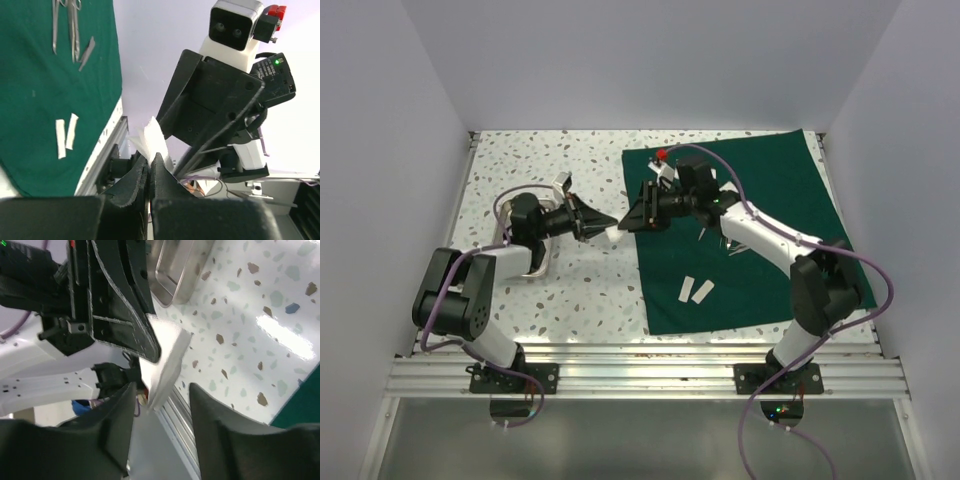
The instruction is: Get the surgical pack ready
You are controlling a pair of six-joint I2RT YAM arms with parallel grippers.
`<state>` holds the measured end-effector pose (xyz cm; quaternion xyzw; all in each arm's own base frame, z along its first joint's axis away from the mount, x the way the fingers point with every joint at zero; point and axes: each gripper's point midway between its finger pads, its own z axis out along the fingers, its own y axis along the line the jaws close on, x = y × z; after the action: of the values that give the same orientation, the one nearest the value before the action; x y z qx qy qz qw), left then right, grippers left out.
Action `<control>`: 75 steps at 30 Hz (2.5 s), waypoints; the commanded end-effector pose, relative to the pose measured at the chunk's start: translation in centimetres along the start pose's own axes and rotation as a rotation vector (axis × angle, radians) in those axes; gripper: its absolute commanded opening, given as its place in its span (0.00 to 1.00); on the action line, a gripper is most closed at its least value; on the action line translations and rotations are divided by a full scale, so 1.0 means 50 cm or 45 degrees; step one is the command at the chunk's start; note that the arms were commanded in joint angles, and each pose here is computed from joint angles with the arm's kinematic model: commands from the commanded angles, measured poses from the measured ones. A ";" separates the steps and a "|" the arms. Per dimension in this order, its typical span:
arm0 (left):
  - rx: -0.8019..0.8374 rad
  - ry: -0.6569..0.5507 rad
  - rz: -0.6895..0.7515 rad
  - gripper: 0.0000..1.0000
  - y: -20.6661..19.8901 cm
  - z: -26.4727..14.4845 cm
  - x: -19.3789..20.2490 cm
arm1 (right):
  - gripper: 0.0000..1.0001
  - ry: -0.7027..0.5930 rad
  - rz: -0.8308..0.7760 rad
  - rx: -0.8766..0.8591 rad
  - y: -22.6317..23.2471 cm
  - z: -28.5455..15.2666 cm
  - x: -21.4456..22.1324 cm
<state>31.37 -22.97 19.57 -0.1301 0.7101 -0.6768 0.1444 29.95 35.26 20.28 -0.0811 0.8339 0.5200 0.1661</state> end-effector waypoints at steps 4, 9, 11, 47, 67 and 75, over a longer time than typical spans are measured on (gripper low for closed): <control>-0.121 -0.075 0.154 0.00 0.050 -0.054 -0.068 | 0.73 -0.004 -0.068 0.221 -0.029 -0.049 -0.022; -0.261 -0.254 0.114 0.00 0.107 -0.152 -0.164 | 0.76 0.010 -0.055 0.306 -0.065 -0.091 -0.010; -0.338 -0.341 0.113 0.00 0.129 -0.197 -0.206 | 0.76 0.018 -0.040 0.318 -0.077 -0.102 -0.002; -0.911 -0.499 0.117 0.02 0.340 -0.334 -0.409 | 0.76 -0.022 0.083 0.342 -0.153 -0.148 -0.005; -1.170 -0.547 0.120 0.70 0.269 -0.380 -0.371 | 0.76 -0.065 0.098 0.396 -0.172 -0.130 -0.051; -1.320 -0.568 0.259 0.74 0.197 -0.382 -0.339 | 0.73 -0.353 0.204 0.764 -0.316 -0.184 -0.178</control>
<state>40.06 1.91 8.10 -0.2923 0.9010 -0.2123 0.2401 37.16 23.19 14.32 0.0431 0.9222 0.3261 0.2034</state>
